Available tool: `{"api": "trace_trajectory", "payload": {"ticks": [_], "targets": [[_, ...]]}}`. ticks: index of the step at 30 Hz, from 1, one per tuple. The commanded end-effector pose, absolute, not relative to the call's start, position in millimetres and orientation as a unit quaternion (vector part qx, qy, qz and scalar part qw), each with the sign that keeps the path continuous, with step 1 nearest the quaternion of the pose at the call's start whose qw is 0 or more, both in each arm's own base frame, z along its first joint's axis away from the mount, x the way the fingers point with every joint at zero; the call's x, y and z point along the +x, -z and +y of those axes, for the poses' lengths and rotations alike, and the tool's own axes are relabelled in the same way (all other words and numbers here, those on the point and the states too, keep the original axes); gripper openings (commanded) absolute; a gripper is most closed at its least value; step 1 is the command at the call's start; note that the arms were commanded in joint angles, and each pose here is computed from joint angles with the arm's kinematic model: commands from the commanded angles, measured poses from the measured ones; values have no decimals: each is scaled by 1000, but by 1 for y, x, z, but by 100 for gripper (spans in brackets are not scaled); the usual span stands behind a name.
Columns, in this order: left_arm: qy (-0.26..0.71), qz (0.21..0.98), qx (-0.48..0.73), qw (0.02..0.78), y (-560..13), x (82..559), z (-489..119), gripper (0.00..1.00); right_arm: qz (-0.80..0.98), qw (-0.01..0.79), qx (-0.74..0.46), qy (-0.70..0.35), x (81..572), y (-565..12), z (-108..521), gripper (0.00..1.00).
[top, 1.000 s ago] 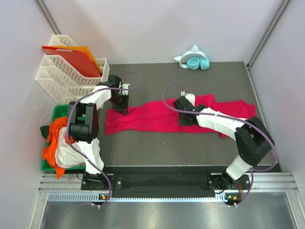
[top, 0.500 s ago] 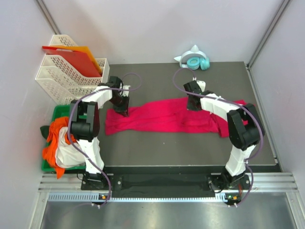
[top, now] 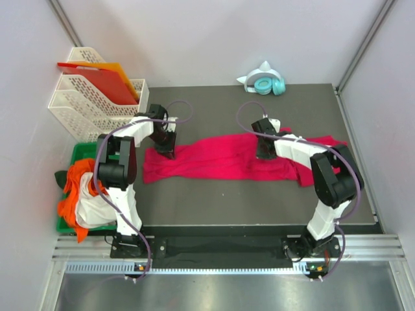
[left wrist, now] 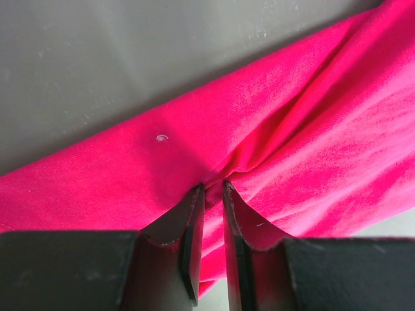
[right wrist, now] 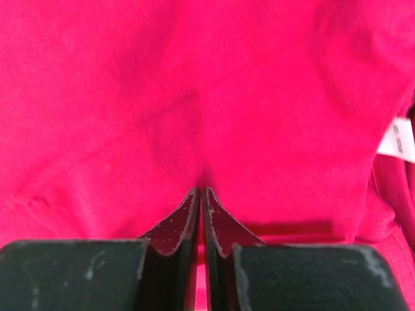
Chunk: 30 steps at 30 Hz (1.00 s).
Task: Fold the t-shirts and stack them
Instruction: Fold the other side of the tshirt into a rectangle
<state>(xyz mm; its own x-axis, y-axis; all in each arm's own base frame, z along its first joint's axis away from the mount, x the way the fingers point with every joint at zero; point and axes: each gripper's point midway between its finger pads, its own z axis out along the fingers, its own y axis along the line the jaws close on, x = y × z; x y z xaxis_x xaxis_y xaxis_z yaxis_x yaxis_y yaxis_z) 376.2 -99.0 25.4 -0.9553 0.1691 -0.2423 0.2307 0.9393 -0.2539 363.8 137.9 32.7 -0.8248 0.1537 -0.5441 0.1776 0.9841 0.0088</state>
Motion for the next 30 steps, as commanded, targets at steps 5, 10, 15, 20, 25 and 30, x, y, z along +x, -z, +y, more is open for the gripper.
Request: {"api": "trace_trajectory", "payload": {"ticks": [5,10,15,20,25,30], "targets": [[140,979,105,103,-19,380,-100,22,949,304,81,1,339,-49,144,4],[137,979,107,103,-17,381,-99,22,947,311,76,-1,322,-58,143,3],[135,980,107,100,-16,380,-99,22,949,308,63,-2,307,-63,145,2],[132,980,107,101,-17,381,-99,22,957,285,55,-5,291,-50,152,2],[129,980,108,110,-23,383,-98,21,952,300,64,7,292,-57,148,2],[133,971,102,173,-60,398,-99,22,917,383,107,-18,341,-122,143,9]]}}
